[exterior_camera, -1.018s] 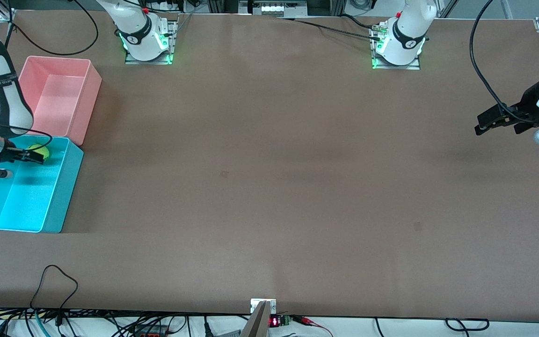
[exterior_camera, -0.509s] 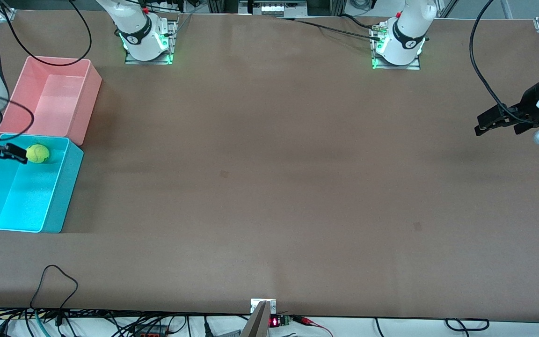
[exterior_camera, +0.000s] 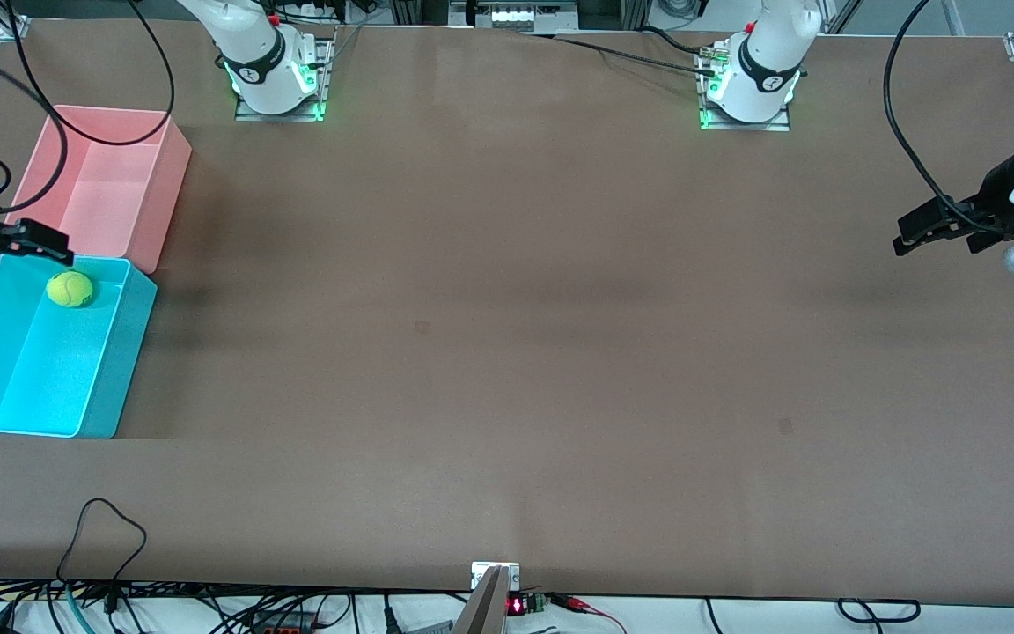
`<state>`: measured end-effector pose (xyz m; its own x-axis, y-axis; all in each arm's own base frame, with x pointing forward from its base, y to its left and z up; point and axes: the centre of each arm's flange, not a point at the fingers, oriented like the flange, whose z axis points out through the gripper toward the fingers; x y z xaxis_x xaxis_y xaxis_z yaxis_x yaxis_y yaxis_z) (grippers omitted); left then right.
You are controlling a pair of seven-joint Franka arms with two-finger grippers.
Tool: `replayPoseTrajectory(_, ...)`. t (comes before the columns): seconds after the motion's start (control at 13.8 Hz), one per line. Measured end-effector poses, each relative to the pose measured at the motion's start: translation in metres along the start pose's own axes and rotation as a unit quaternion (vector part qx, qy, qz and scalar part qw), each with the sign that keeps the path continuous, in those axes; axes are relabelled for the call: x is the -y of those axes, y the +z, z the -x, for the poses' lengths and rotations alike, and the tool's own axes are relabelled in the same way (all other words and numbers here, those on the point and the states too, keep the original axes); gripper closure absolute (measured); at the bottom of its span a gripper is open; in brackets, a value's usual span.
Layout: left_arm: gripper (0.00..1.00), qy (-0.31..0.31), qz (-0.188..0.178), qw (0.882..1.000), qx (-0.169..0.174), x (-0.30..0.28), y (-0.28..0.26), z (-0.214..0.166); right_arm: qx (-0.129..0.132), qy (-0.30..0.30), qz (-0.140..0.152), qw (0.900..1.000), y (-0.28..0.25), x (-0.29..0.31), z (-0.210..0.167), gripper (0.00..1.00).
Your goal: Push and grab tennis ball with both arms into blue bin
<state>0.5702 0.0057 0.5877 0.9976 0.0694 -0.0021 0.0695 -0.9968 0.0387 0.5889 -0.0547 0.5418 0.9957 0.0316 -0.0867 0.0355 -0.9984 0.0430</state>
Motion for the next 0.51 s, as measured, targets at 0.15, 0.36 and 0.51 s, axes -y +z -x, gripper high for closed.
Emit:
replayPoseTrajectory(0.15,0.00,0.000,0.000,1.000,0.000,0.000,0.000,0.000,0.004,0.020,-0.016,1.000,-0.013,0.021,0.001,0.00)
replayPoseTrajectory(0.36,0.00,0.000,0.000,1.000,0.000,0.000,0.000,0.000,0.007,0.023,-0.021,0.999,-0.024,0.029,0.002,0.00)
replayPoseTrajectory(0.51,0.00,0.000,0.000,1.000,0.000,0.000,0.000,0.000,0.006,0.024,-0.021,0.999,-0.028,0.028,0.002,0.00)
